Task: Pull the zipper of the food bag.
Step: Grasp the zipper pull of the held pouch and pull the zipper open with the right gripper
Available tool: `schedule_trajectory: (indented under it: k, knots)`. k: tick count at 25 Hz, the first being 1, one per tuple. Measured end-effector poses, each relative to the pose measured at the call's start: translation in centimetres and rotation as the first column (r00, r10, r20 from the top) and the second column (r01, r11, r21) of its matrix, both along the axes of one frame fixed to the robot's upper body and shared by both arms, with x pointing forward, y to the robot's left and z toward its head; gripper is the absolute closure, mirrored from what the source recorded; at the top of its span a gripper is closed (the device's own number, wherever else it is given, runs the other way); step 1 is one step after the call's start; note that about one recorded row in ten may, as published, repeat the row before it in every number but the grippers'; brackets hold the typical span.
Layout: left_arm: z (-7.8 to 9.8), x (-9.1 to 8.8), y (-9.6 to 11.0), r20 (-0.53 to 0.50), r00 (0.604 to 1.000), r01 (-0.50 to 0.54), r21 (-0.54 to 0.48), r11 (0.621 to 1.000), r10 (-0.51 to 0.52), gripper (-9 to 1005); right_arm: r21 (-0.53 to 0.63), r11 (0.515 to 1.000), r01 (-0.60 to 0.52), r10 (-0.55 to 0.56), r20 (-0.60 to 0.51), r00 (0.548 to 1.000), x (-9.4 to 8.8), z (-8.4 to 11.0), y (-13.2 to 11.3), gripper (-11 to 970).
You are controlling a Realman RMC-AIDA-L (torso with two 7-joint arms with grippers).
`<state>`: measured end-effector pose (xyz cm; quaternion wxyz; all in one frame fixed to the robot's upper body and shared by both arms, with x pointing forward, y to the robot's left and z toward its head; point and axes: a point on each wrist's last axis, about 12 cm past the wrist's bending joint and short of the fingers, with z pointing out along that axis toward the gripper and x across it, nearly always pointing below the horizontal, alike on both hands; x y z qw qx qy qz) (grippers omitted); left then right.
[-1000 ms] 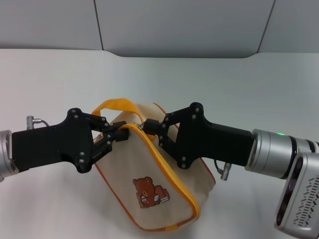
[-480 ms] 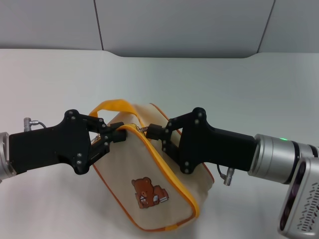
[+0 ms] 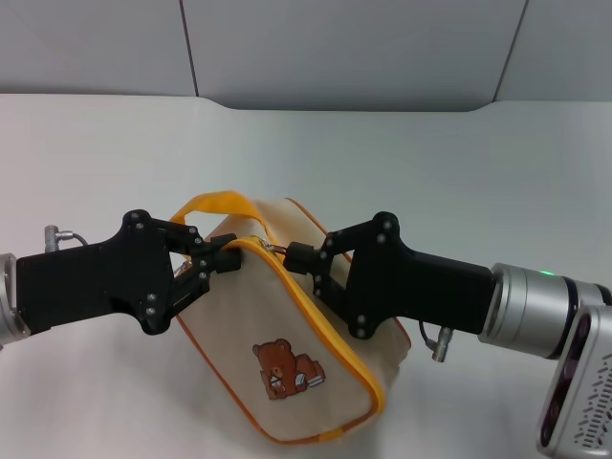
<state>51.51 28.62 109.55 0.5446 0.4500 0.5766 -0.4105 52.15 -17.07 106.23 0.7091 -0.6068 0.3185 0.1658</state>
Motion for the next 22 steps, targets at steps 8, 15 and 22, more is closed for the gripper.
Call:
schedule_trajectory:
  k: [8, 15, 22]
  knots:
    - [-0.06, -0.19, 0.04, -0.003, 1.000, 0.003, -0.004, 1.000, -0.003, 944, 0.022, 1.000, -0.003, 0.004, -0.010, 1.000, 0.11, 0.30, 0.08, 872]
    - [-0.12, -0.40, -0.07, -0.003, 1.000, 0.011, -0.011, 1.000, -0.011, 943, 0.033, 0.999, -0.001, 0.001, -0.015, 1.000, 0.04, 0.33, 0.21, 711]
    - [-0.20, -0.56, -0.05, -0.006, 1.000, 0.013, -0.012, 1.000, -0.013, 943, 0.042, 0.999, 0.006, -0.005, -0.017, 1.000, 0.16, 0.41, 0.53, 685]
